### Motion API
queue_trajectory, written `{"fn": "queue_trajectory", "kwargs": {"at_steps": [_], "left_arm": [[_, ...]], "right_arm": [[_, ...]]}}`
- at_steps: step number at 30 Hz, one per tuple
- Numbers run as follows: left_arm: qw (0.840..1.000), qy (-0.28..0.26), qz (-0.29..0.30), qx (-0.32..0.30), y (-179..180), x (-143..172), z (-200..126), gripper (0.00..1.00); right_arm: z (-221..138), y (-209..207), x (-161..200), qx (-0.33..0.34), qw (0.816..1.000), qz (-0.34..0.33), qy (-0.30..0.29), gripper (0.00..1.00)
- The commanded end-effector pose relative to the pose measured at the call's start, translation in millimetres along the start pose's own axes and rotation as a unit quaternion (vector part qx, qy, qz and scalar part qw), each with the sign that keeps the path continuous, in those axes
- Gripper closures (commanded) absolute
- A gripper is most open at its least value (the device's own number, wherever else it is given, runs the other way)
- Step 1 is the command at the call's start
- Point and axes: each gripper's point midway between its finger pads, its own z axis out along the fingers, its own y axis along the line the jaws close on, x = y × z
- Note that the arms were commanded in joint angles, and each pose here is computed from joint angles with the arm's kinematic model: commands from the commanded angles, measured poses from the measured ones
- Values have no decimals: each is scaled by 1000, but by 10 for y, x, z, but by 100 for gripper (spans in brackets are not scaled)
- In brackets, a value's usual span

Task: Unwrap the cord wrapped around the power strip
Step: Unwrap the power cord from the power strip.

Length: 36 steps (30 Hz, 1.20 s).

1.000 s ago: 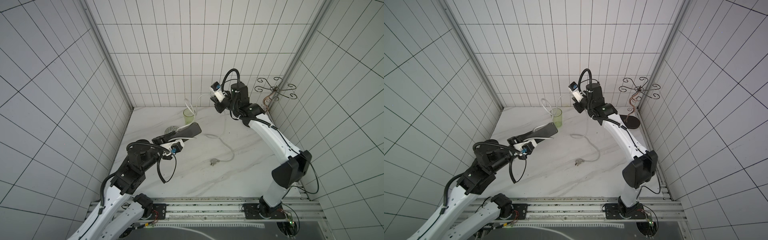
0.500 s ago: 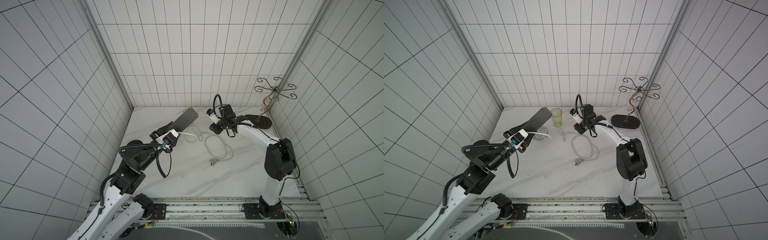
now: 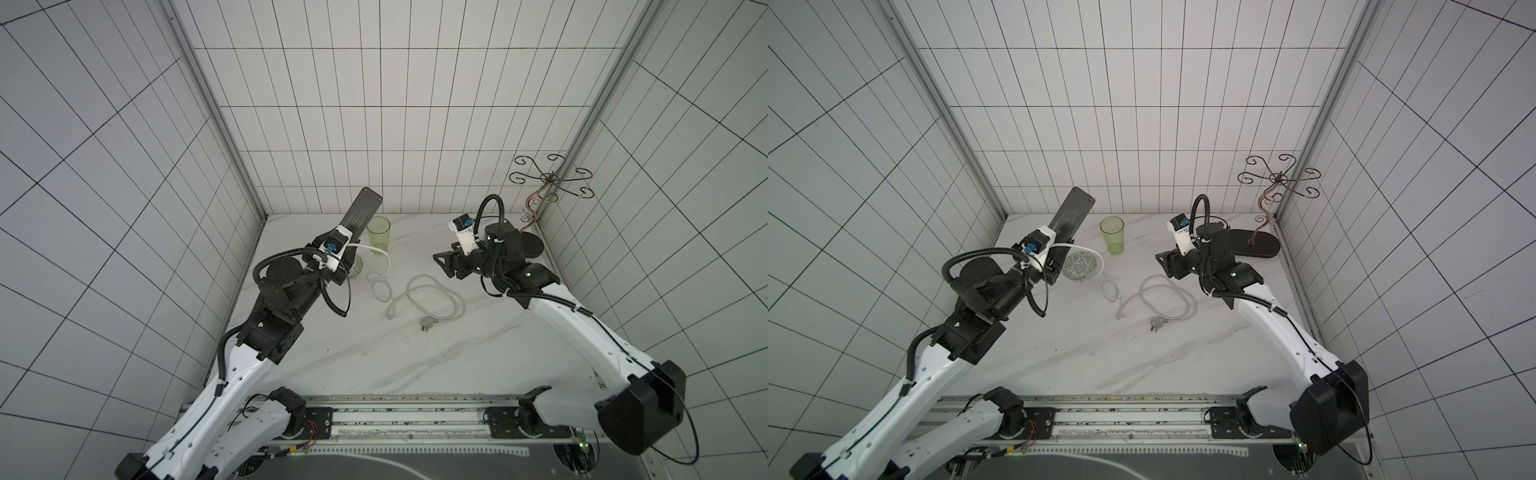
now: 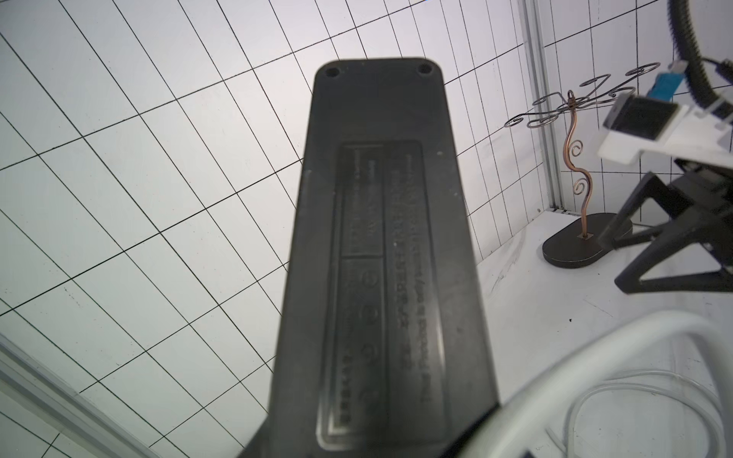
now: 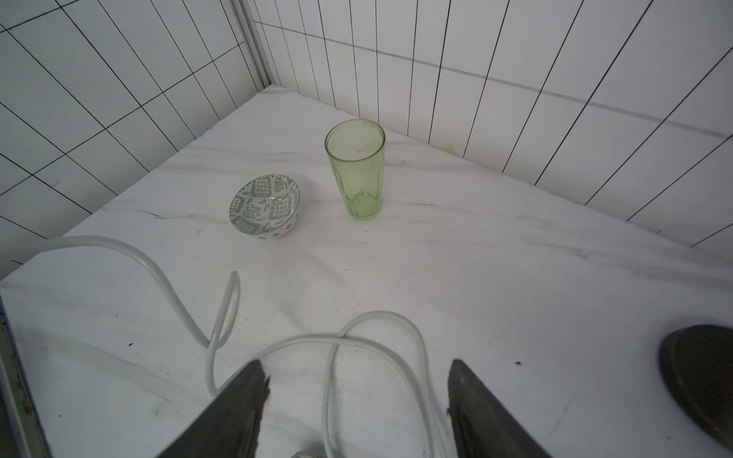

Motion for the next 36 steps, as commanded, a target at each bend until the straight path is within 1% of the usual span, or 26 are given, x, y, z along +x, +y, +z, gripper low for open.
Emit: {"fn": "queue_trajectory", "kwargs": {"at_steps": [1,3,4,5,7,8,10,12,14,15,17,18,20,23,24,25,27,29,33,36], "left_arm": [[998,-53,-14,-19,131,-328,-127,100],[998,-57,-13,-20,139,-355,-166,100],[998,-59,-13,-19,137,-364,-181,100],[998,-61,-12,-18,134,-377,-197,100],[998,-61,-11,-12,116,-380,-216,100],[998,-60,-11,-9,101,-370,-218,100],[998,-57,-10,0,66,-351,-220,100],[998,-60,-10,3,57,-372,-235,100],[998,-63,-10,3,71,-412,-253,100],[998,-65,-9,3,76,-433,-261,100],[998,-69,-7,2,88,-470,-280,100],[998,-69,-5,1,96,-483,-292,100],[998,-70,-4,0,106,-501,-308,100],[997,-73,-3,-4,126,-532,-347,100],[997,-75,-3,-5,133,-548,-364,100],[997,-75,-2,-4,133,-556,-376,100],[997,-78,0,-3,138,-585,-408,100],[997,-79,3,-3,143,-602,-437,100],[997,-83,8,-4,165,-669,-486,100],[996,-87,11,-8,191,-721,-515,100]], "right_arm": [[256,-97,731,53,985,144,74,32],[357,-163,995,77,964,234,98,34],[414,-145,1083,75,954,268,111,35],[487,-92,1154,63,943,301,126,36],[628,57,1186,31,918,369,140,38],[696,124,1178,17,901,410,139,39],[810,261,1116,-14,871,478,116,39],[911,365,1099,-39,826,555,92,41],[1017,437,1180,-41,785,610,100,42],[1073,480,1213,-38,772,626,107,43],[1176,534,1270,-14,756,643,120,45],[1234,546,1317,7,750,648,131,46],[1339,561,1370,45,746,646,155,49],[1462,514,1549,121,737,637,191,50],[1490,468,1615,143,732,637,195,52],[1526,446,1626,149,731,638,191,53],[1647,393,1586,158,741,627,183,54],[1744,376,1512,171,753,606,190,54],[1778,236,1556,246,766,557,207,54],[1755,42,1608,304,770,522,204,57]]}}
